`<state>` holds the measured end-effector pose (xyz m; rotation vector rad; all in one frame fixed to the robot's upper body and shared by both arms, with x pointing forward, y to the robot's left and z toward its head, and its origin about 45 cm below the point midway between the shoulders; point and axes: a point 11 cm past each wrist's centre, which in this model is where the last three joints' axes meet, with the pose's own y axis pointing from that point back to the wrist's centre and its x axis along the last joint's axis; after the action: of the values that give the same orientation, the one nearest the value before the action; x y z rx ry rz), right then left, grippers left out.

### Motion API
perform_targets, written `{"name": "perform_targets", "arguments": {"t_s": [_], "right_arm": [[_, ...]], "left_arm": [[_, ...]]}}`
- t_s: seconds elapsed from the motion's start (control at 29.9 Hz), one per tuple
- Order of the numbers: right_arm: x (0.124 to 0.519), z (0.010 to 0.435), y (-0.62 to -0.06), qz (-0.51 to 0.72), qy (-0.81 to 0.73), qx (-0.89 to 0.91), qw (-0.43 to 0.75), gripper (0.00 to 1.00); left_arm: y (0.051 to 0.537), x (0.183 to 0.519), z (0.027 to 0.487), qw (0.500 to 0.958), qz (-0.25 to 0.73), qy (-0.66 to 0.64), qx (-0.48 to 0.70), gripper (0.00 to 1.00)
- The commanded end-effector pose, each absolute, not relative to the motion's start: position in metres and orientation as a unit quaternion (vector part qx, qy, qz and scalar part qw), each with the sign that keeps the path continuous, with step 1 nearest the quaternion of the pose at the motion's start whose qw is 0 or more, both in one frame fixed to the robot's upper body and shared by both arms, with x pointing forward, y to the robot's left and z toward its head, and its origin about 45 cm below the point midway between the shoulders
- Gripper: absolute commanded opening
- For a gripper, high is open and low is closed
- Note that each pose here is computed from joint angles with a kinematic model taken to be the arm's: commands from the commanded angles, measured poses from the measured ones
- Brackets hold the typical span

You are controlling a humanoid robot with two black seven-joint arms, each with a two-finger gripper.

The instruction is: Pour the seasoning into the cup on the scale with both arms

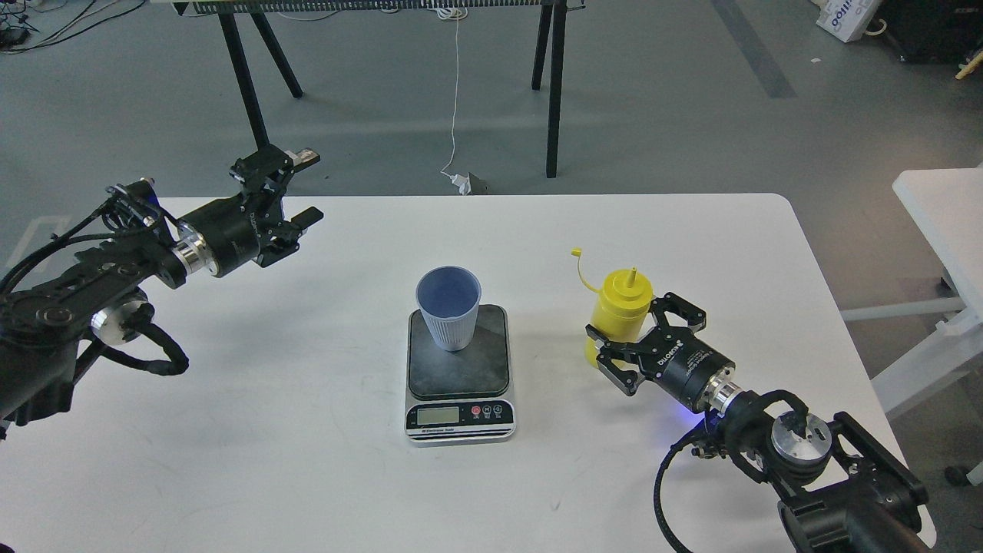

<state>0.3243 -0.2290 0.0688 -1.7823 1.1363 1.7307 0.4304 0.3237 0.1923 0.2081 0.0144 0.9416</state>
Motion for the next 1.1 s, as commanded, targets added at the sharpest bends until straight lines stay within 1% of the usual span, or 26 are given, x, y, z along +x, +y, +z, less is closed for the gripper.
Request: {"name": "perform_targets", "arguments": {"t_s": [0.0, 0.6, 0.93, 0.97, 1.0, 1.04, 1.07], "right_arm": [[0.324, 0.072, -0.227, 0.617, 0.401, -0.645, 0.207, 0.84], [0.290, 0.070, -0.246, 0.605, 0.395, -0.659, 0.207, 0.84], [0.266, 0.072, -0.271, 0.599, 0.408, -0.662, 0.192, 0.84], [0.262, 0.073, -0.273, 0.598, 0.409, -0.663, 0.190, 0.85], [0.259, 0.074, -0.276, 0.596, 0.409, -0.665, 0.187, 0.88], [0.255, 0.076, -0.279, 0.595, 0.410, -0.666, 0.186, 0.95], [0.251, 0.079, -0.283, 0.592, 0.410, -0.669, 0.183, 0.95]], "left_arm": [[0.324, 0.430, 0.193, 0.886, 0.453, 0.007, 0.100, 0.99], [0.324, 0.430, 0.192, 0.886, 0.453, 0.008, 0.100, 0.99], [0.323, 0.429, 0.190, 0.886, 0.453, 0.009, 0.101, 0.99], [0.323, 0.429, 0.190, 0.886, 0.453, 0.009, 0.101, 1.00], [0.323, 0.429, 0.190, 0.886, 0.453, 0.009, 0.100, 0.99], [0.323, 0.430, 0.191, 0.886, 0.453, 0.009, 0.099, 0.99], [0.323, 0.429, 0.190, 0.886, 0.453, 0.010, 0.099, 0.99]]}}
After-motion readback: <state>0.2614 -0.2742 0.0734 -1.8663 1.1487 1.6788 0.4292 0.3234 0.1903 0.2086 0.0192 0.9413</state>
